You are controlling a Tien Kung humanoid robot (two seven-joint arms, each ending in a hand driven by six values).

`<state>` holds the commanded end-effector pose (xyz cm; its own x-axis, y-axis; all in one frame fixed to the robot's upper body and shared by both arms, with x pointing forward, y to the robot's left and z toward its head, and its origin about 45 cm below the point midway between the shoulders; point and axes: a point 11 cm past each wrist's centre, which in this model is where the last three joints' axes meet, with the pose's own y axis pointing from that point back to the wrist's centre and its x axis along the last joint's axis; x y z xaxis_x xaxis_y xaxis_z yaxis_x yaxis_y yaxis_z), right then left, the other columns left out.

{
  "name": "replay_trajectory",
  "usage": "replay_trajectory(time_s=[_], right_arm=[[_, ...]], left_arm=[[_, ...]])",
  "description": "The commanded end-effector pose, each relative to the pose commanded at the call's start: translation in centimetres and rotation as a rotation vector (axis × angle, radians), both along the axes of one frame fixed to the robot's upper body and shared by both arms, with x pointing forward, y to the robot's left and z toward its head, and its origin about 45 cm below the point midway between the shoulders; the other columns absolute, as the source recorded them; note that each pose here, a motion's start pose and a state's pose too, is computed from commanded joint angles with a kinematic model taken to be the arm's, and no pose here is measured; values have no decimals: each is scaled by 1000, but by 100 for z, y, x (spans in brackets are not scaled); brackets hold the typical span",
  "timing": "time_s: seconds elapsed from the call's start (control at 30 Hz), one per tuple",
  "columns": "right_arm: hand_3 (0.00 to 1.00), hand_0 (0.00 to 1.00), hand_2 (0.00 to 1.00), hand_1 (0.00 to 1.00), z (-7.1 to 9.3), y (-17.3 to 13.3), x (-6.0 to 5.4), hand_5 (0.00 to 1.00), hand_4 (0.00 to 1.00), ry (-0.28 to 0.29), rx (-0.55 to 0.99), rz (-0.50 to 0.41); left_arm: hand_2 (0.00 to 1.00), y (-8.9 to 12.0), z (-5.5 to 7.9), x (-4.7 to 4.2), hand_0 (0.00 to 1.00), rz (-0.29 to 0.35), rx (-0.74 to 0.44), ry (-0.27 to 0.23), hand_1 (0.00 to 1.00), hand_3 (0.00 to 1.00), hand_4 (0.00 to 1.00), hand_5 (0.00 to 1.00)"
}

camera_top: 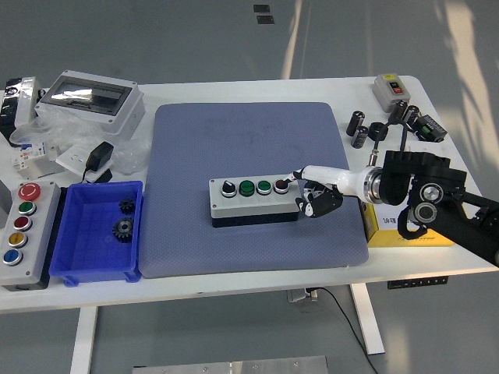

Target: Pick up the button,place it on the desk,press the button,press the button

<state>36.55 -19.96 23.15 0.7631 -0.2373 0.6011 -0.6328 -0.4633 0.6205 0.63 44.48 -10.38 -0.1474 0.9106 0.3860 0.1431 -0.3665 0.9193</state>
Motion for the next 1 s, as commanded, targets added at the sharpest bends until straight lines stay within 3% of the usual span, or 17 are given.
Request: replay_trajectory(time_s=[0.17, 0.3, 0.37, 0.57, 0.6, 0.67, 0.77, 0.8, 0.97, 1.0], right_arm=[[830, 2, 201, 86, 238, 10, -132, 7, 237, 18, 77, 45], [823, 2, 199, 86, 301, -14, -219, 5, 235, 36, 120, 58], [823, 2, 199, 86, 326, 3, -213, 5, 235, 10, 176, 36], [801, 2, 198, 85, 295, -234, -11, 3, 238, -165, 474, -212], [790, 2, 207, 82, 269, -289, 8, 67, 285, -192, 521, -255], [790, 2, 207, 82, 219, -412, 27, 67, 285, -260, 623, -348], [790, 2, 207, 82, 196, -579, -10, 67, 285, -380, 734, -458], [751, 2, 250, 77, 192, -621, -29, 220, 444, -408, 757, -481], [751, 2, 250, 77, 143, -798, -146, 220, 444, -554, 870, -604], [716, 202, 512, 360, 138, -817, -156, 307, 616, -575, 887, -622]], left_arm=[[540, -6, -4, -32, 635, 4, -1, 4, 593, 587, 595, 199], [540, -10, -6, -50, 634, 5, -2, 6, 591, 587, 596, 199], [540, -21, -11, -58, 634, 4, -4, 7, 591, 587, 596, 199], [540, -111, -47, -92, 634, 2, -21, 10, 593, 587, 597, 200], [540, -122, -51, -97, 634, 2, -23, 10, 593, 587, 597, 201], [540, -131, -55, -100, 634, -1, -25, 11, 593, 587, 597, 201], [540, -118, -49, -84, 634, -2, -21, 9, 593, 587, 597, 201], [540, -115, -48, -78, 634, -2, -20, 9, 592, 586, 596, 202], [540, -102, -40, -39, 634, -3, -16, 5, 592, 586, 596, 202], [541, -97, -39, -31, 634, -3, -16, 3, 593, 587, 597, 201]])
